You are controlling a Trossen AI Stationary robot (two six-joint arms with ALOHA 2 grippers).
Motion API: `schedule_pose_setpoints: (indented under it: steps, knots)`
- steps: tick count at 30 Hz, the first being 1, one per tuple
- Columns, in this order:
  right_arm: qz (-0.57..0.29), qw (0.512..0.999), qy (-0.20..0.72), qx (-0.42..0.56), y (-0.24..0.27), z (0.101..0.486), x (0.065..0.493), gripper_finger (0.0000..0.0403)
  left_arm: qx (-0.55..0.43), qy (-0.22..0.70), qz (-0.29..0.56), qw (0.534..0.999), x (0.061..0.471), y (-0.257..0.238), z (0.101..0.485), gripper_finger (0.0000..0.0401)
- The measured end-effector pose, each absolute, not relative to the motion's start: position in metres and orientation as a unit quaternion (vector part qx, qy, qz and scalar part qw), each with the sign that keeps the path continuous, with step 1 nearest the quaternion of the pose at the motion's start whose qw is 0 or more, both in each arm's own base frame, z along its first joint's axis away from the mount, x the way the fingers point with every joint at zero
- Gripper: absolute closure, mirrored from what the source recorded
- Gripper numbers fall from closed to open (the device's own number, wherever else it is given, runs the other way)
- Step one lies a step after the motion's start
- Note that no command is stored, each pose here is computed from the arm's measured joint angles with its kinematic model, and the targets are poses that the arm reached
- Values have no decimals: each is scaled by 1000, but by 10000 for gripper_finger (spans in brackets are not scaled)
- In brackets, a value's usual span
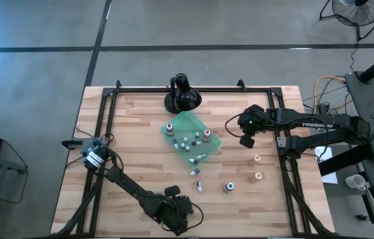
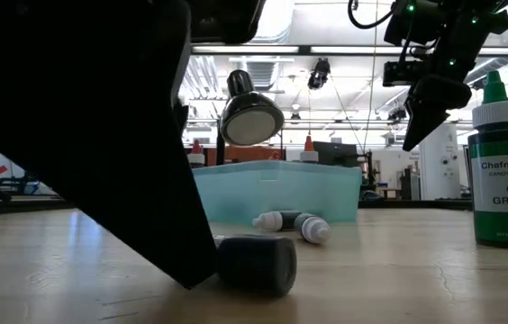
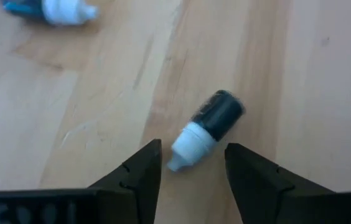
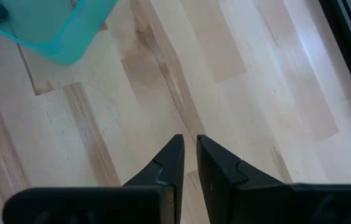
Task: Pick & Place food coloring
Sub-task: Put the small black food coloring bottle into the green bin
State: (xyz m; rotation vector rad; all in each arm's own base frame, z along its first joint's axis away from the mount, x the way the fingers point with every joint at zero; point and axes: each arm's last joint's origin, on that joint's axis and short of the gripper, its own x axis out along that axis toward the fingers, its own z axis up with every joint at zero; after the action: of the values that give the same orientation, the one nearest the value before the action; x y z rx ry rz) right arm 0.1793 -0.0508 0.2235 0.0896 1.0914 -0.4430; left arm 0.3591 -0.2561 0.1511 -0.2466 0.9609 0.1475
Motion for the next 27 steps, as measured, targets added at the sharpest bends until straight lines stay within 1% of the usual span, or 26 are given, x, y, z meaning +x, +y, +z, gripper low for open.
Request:
schedule_pose_setpoints:
  steps: [7, 13, 23, 27]
  knots:
    - [-209, 829, 517, 42, -51, 223, 179, 365, -94, 456, 52, 883, 362, -255, 151, 250]
    - [-208, 825, 524, 42, -50, 223, 177, 365, -102, 458, 55, 881, 361, -253, 149, 252]
    - [-209, 822, 528, 44, -50, 219, 176, 365, -112, 460, 42, 880, 362, -253, 149, 297]
    - [-208, 821, 530, 44, -50, 218, 176, 365, -125, 454, 27, 882, 364, -256, 150, 309]
